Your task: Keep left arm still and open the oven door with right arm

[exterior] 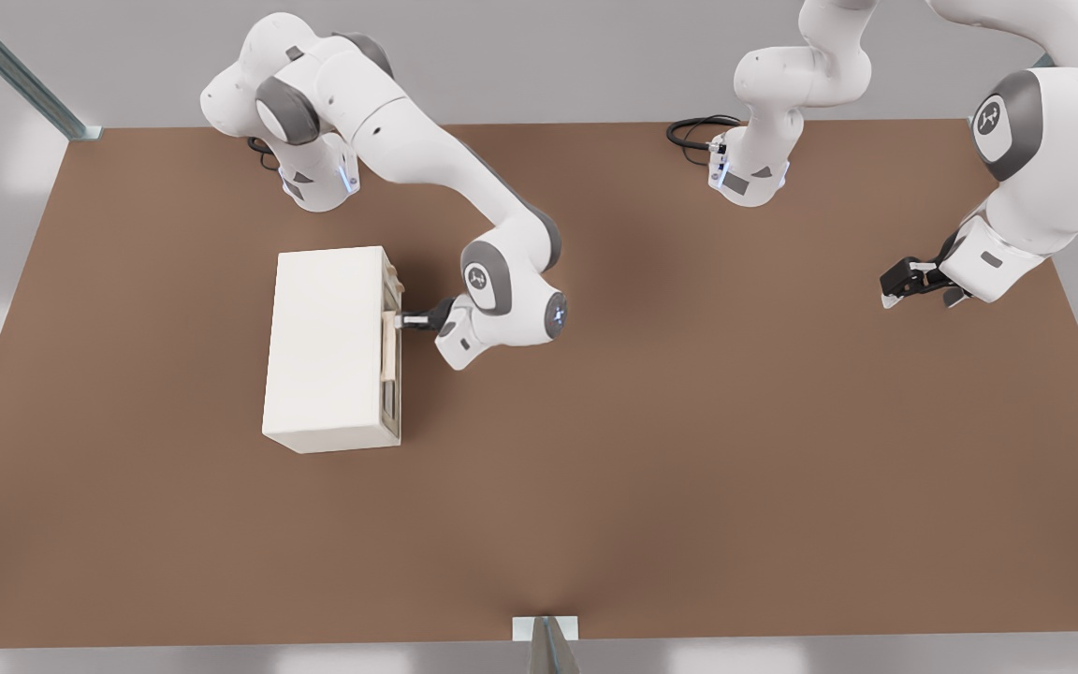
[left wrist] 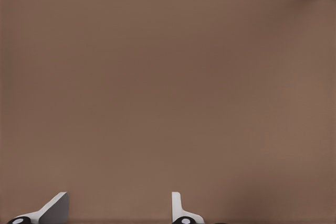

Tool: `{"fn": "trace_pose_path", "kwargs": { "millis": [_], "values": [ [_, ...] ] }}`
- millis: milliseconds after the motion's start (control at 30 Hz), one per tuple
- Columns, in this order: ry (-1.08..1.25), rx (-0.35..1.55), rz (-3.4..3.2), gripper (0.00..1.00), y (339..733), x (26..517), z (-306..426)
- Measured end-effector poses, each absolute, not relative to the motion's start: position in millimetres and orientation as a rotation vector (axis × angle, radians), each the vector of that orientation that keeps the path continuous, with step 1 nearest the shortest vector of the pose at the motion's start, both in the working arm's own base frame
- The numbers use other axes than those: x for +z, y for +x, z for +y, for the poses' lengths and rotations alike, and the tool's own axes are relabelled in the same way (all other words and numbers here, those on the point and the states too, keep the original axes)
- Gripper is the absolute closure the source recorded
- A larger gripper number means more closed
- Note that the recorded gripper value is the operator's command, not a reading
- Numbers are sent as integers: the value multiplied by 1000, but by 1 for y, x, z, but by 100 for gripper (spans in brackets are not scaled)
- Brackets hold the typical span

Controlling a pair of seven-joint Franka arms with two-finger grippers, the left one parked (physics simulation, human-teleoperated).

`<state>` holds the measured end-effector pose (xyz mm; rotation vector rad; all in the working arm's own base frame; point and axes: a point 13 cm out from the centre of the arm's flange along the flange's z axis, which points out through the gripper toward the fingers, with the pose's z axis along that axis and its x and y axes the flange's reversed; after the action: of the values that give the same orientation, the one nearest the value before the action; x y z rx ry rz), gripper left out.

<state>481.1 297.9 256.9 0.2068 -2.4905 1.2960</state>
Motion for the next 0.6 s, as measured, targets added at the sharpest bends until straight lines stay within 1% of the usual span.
{"fn": "trace_pose_path", "kwargs": {
  "millis": [100, 300, 600],
  "values": [
    [122, 1349, -2507, 100, 485, 243, 286],
    [32, 1413, -2557, 100, 491, 217, 277],
    [-72, 1454, -2628, 100, 498, 209, 279]
  ]
}}
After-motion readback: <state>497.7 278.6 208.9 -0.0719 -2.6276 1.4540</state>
